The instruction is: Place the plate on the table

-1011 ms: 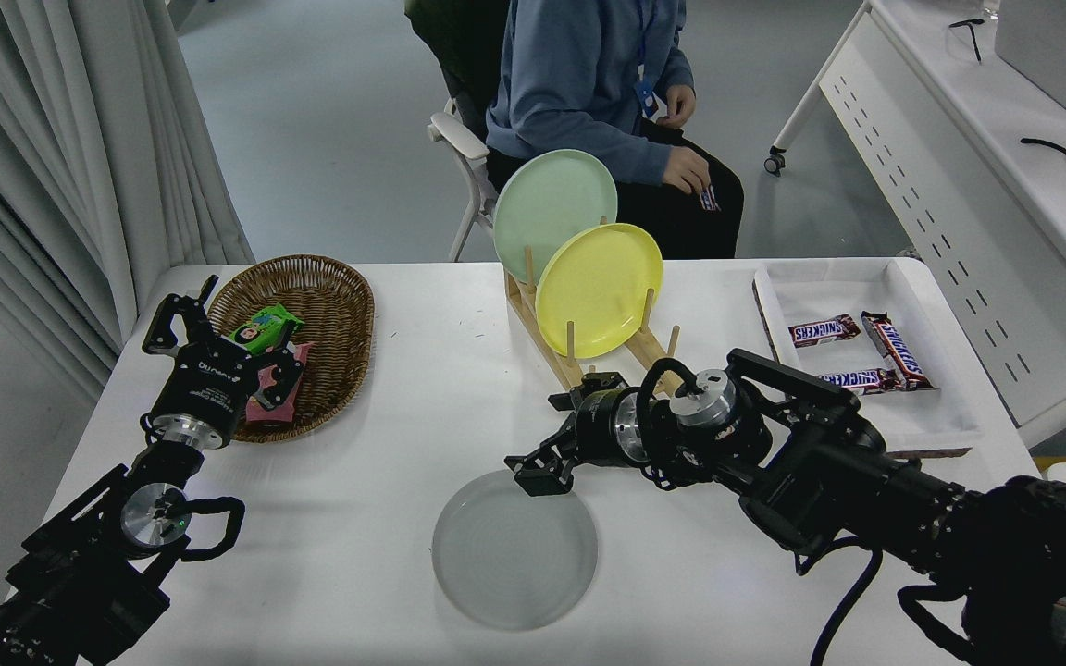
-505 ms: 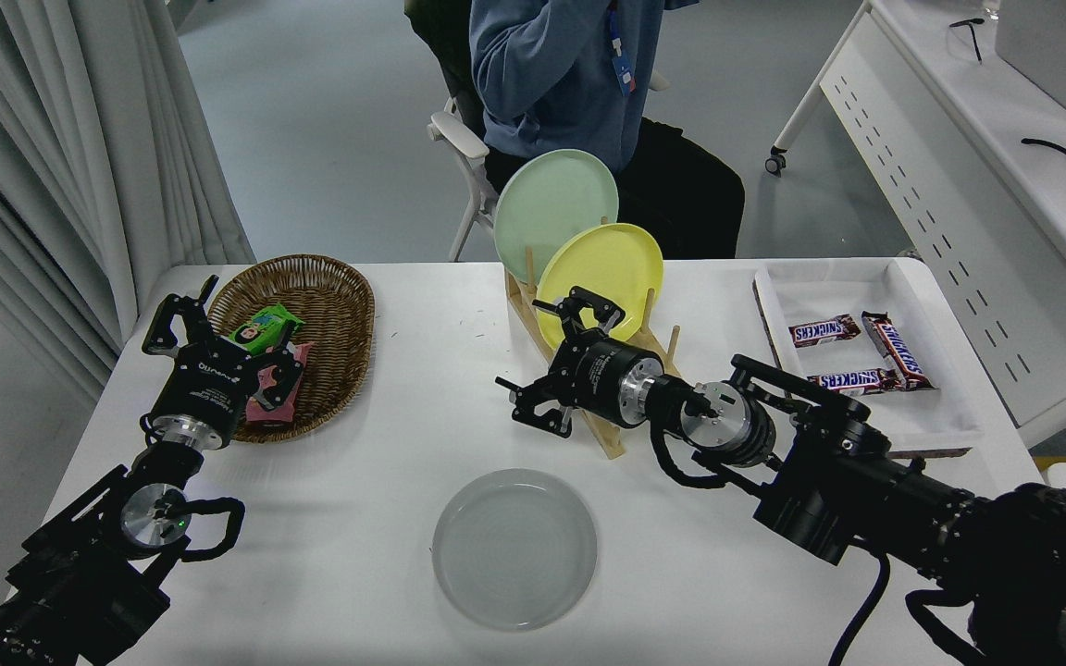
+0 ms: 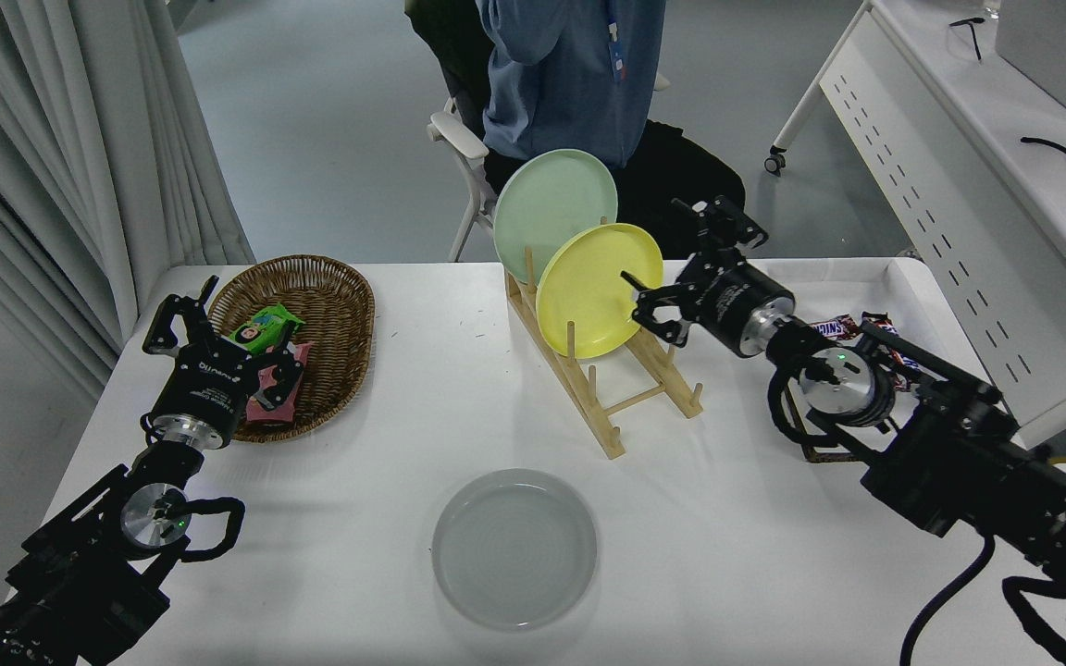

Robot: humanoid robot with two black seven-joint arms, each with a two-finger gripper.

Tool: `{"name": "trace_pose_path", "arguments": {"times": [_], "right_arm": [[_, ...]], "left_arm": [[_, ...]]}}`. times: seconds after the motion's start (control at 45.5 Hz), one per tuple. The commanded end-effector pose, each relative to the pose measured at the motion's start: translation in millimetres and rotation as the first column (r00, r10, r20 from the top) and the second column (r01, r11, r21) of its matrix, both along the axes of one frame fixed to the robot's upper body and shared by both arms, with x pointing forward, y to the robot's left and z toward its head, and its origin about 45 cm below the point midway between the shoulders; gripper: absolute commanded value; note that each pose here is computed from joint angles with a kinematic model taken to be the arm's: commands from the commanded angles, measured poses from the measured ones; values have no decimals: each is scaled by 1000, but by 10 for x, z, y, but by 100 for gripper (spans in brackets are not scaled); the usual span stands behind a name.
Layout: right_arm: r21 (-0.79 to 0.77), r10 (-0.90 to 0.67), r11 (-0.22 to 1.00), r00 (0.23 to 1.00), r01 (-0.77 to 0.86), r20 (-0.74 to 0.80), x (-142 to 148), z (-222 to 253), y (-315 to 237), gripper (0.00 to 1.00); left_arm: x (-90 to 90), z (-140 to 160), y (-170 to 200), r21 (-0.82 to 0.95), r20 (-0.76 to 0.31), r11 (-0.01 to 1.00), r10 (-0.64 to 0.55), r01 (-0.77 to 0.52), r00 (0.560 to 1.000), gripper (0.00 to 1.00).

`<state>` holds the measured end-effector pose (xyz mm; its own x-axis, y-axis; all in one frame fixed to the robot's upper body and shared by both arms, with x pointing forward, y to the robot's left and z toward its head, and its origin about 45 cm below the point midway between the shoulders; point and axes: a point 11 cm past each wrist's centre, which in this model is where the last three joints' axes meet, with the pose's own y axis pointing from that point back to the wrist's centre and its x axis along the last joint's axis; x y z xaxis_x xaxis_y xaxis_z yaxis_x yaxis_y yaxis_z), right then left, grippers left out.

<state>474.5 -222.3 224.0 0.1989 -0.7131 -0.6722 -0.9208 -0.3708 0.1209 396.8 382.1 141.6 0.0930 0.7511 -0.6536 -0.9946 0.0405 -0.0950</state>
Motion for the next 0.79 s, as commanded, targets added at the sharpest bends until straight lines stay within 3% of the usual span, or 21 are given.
{"name": "trace_pose_path", "arguments": {"times": [0.0, 0.418, 0.769], "right_arm": [[78, -127, 989, 991, 124, 32, -20, -1, -546, 99], [87, -263, 961, 965, 262, 0, -444, -550, -987, 100], [154, -344, 927, 939, 343, -19, -670, -878, -925, 99]], "left_arm": [[-1, -1, 2, 0, 0, 1000, 1, -1, 1000, 100], [1, 2, -2, 0, 1, 1000, 0, 0, 1000, 100], [1, 2, -2, 0, 1, 1000, 0, 0, 1000, 100]]}}
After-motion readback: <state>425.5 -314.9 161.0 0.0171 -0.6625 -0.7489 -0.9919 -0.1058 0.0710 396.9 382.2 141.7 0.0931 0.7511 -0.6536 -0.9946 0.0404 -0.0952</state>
